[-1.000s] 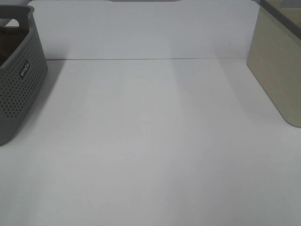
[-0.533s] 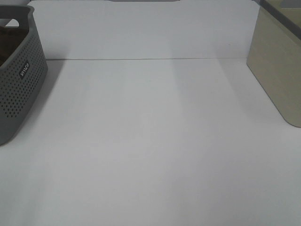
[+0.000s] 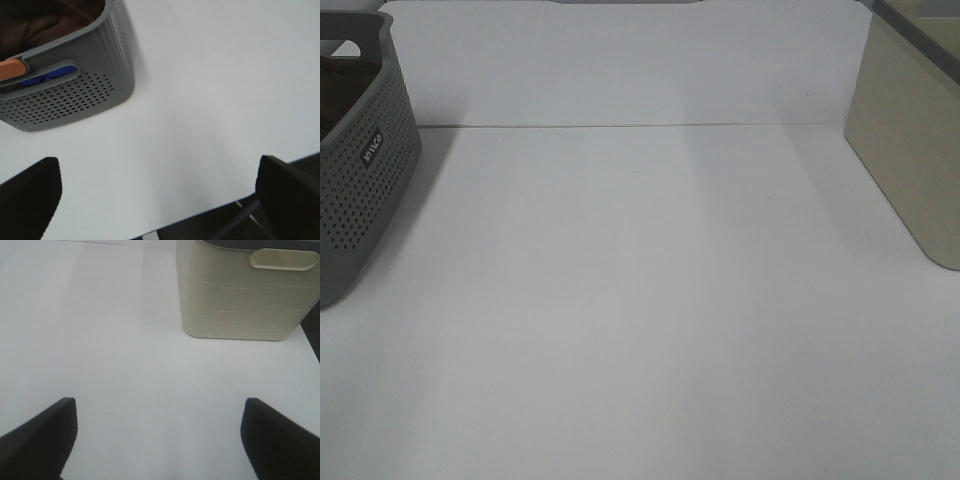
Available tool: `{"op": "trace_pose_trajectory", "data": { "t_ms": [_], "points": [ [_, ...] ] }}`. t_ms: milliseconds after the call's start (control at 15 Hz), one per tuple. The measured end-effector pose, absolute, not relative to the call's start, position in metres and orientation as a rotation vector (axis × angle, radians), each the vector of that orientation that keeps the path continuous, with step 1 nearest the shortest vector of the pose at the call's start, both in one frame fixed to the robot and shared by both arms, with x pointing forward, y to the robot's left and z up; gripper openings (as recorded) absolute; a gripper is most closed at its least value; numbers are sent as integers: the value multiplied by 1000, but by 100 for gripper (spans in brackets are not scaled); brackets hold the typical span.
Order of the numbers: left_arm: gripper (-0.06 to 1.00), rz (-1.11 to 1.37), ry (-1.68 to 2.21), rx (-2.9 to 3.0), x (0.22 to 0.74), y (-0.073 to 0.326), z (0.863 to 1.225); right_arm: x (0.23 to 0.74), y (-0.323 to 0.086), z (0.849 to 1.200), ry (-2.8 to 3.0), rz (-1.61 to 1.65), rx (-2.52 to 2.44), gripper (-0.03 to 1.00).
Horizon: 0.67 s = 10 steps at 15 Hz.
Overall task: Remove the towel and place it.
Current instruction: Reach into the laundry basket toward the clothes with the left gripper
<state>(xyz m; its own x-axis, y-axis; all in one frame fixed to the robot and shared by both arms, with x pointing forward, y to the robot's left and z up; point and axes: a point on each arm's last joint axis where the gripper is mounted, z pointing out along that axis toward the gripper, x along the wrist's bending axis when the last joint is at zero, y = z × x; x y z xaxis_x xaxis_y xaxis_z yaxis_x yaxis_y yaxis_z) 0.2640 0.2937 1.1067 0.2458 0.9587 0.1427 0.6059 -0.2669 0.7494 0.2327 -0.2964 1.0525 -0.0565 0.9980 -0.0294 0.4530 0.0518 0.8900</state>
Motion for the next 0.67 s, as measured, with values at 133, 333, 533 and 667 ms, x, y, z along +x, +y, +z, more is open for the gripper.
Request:
{"op": "trace_pose_trajectory", "data": {
  "t_ms": [133, 333, 533, 667],
  "points": [
    [98, 806, 1329, 2115, 298, 292, 1140, 233, -296, 1053, 1606, 952, 1490, 85],
    [97, 828, 1213, 2279, 366, 290, 1186, 233, -296, 1053, 1606, 952, 1490, 85],
    [93, 795, 1161, 2387, 433, 288, 1199, 233, -296, 1053, 1606, 952, 1490, 85],
    [93, 806, 1119, 2467, 470, 289, 1201, 233, -296, 1053, 1606, 952, 1490, 85]
  ]
}}
